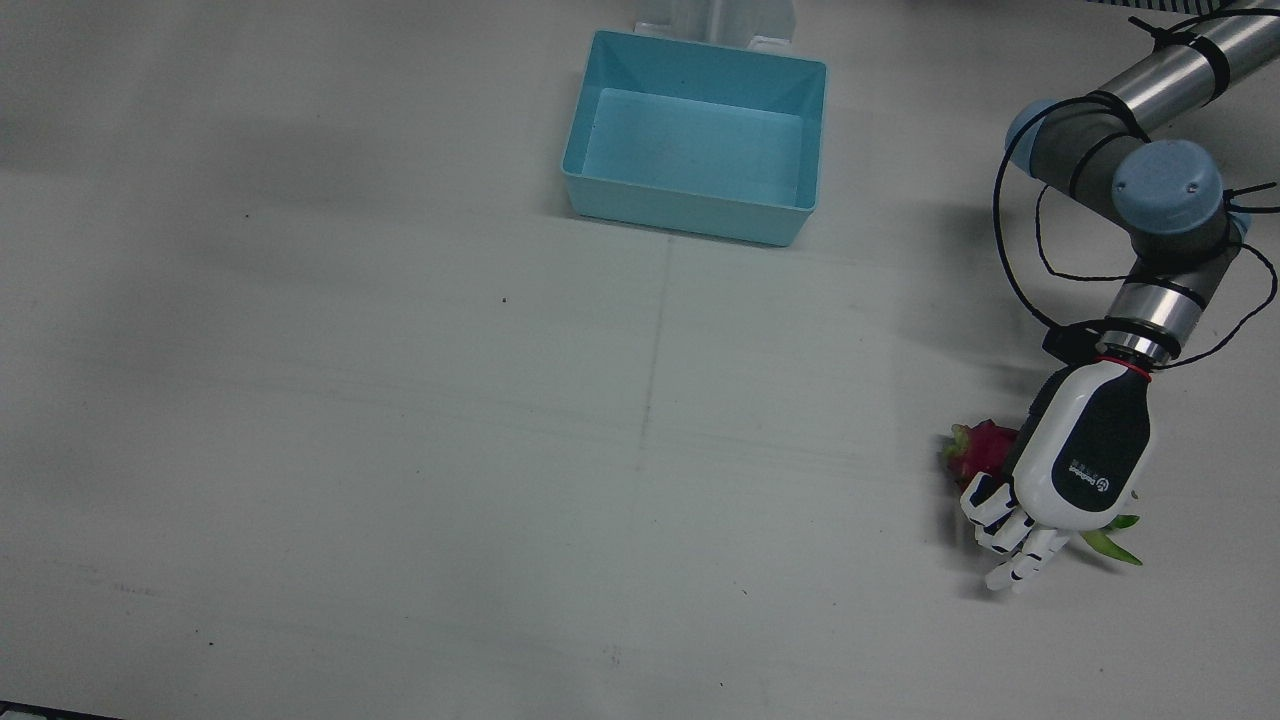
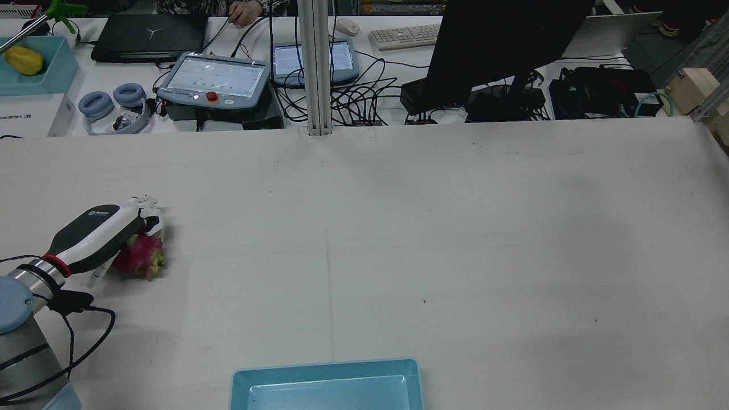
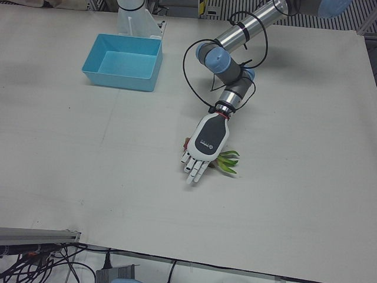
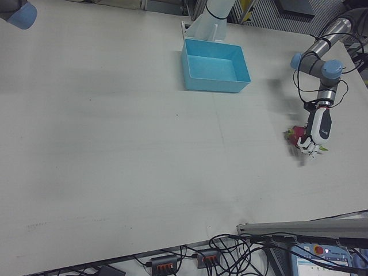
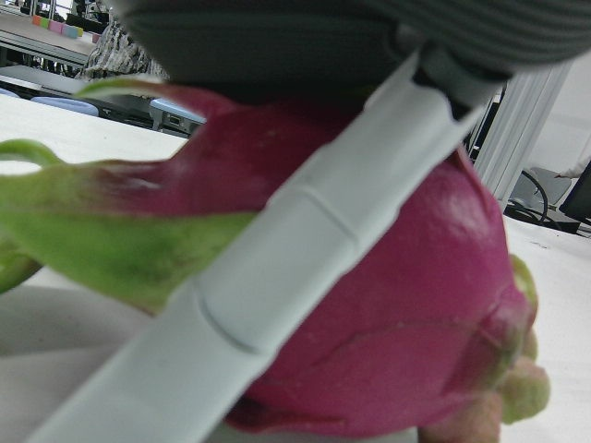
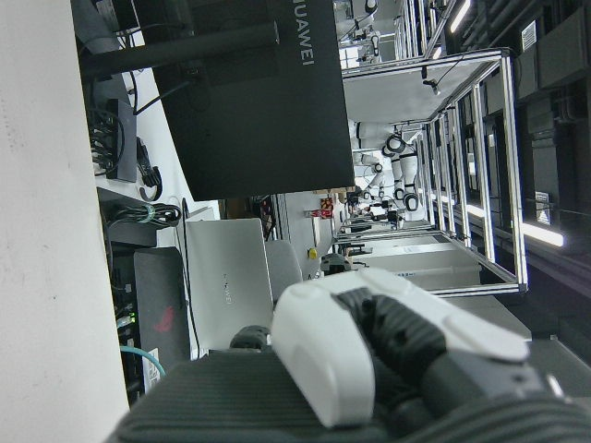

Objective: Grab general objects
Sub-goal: 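Close the left hand's fingers around the dragon fruit and lift it, then carry the dragon fruit with the left hand toward the blue tray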

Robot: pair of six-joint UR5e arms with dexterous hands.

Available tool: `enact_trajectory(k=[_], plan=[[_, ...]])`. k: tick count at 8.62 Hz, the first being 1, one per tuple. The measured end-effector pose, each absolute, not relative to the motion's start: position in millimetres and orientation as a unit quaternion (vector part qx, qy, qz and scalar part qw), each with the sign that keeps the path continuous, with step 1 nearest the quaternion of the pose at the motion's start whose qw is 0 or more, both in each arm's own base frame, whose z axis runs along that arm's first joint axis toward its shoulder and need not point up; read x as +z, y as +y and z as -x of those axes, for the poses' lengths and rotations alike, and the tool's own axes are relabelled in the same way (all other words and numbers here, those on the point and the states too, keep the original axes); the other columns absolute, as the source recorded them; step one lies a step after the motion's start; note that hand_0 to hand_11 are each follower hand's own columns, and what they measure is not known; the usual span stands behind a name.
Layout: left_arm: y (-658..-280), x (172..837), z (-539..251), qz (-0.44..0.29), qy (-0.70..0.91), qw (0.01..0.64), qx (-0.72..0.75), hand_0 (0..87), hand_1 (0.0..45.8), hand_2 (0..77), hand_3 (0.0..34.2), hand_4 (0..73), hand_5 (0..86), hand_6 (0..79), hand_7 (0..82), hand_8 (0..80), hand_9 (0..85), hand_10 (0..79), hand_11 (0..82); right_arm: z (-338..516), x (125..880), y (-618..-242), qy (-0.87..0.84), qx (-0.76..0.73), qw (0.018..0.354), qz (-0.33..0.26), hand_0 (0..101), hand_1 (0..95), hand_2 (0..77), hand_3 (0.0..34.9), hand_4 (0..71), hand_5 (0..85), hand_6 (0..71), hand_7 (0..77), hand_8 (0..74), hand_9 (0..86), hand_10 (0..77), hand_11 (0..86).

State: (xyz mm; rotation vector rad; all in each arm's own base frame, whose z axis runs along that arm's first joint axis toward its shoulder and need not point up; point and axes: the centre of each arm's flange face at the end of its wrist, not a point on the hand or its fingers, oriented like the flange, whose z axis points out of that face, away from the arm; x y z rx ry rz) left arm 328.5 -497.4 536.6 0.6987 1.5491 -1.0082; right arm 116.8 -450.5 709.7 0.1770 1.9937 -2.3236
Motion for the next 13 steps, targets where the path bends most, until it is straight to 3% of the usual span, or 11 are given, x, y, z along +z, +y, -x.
enact_trajectory(k=[1,2,3,4,6,7,9,13], plan=[[-499,532,-330,-0.300,0.650,0.552,-0.427,79.6,0.0,0.0,0.0,28.9,78.5,27.3,67.1,15.3,36.5,23.5,3.8,-117,710,-451,0.650,-0.757,0.037,-0.058,0,94.9,77.4,0.0,0.0,0.0,0.0,0.0,0.0,0.5,0.0,0.5],[-501,529,-331,-0.304,0.647,0.553,-0.428,79.4,0.0,0.0,0.0,38.2,76.4,27.3,67.1,15.3,36.5,23.5,3.8,-117,710,-451,0.650,-0.757,0.037,-0.058,0,94.9,77.4,0.0,0.0,0.0,0.0,0.0,0.0,0.5,0.0,0.5],[-501,526,-333,-0.305,0.646,0.554,-0.428,79.4,0.0,0.0,0.0,38.2,76.4,32.2,66.0,28.4,46.9,23.5,20.2,-117,710,-451,0.650,-0.757,0.037,-0.058,0,94.9,77.4,0.0,0.0,0.0,0.0,0.0,0.0,0.5,0.0,0.5],[-498,524,-340,-0.302,0.647,0.556,-0.426,78.6,0.0,0.5,0.1,62.2,81.8,38.2,66.5,38.7,56.7,23.5,35.5,-117,709,-451,0.650,-0.757,0.037,-0.058,0,94.9,77.4,0.0,0.0,0.0,0.0,0.0,0.0,0.5,0.0,0.5],[-494,513,-351,-0.293,0.654,0.555,-0.421,78.3,0.0,0.5,0.0,66.0,80.2,40.9,67.1,42.0,57.3,21.3,62.7,-117,709,-451,0.650,-0.757,0.037,-0.058,0,94.9,77.4,0.0,0.0,0.0,0.0,0.0,0.0,0.5,0.0,0.5],[-491,499,-352,-0.286,0.668,0.547,-0.417,78.3,0.0,0.5,0.0,66.0,80.2,40.9,67.1,42.0,57.3,19.1,69.8,-117,709,-451,0.650,-0.757,0.038,-0.058,0,94.9,77.4,0.0,0.0,0.0,0.0,0.0,0.0,0.5,0.0,0.5],[-487,456,-345,-0.255,0.711,0.533,-0.381,77.6,0.0,0.5,0.0,66.0,79.1,42.5,67.6,44.2,56.7,19.6,74.7,-117,709,-451,0.650,-0.757,0.038,-0.057,0,94.9,77.4,0.0,0.0,0.0,0.0,0.0,0.0,0.5,0.0,0.5],[-504,397,-307,-0.138,0.825,0.480,-0.264,78.3,0.0,0.5,0.1,66.0,78.5,42.5,68.2,45.3,56.7,20.7,74.2,-117,709,-451,0.650,-0.757,0.038,-0.058,0,94.9,77.4,0.0,0.0,0.0,0.0,0.0,0.0,0.5,0.0,0.0]])
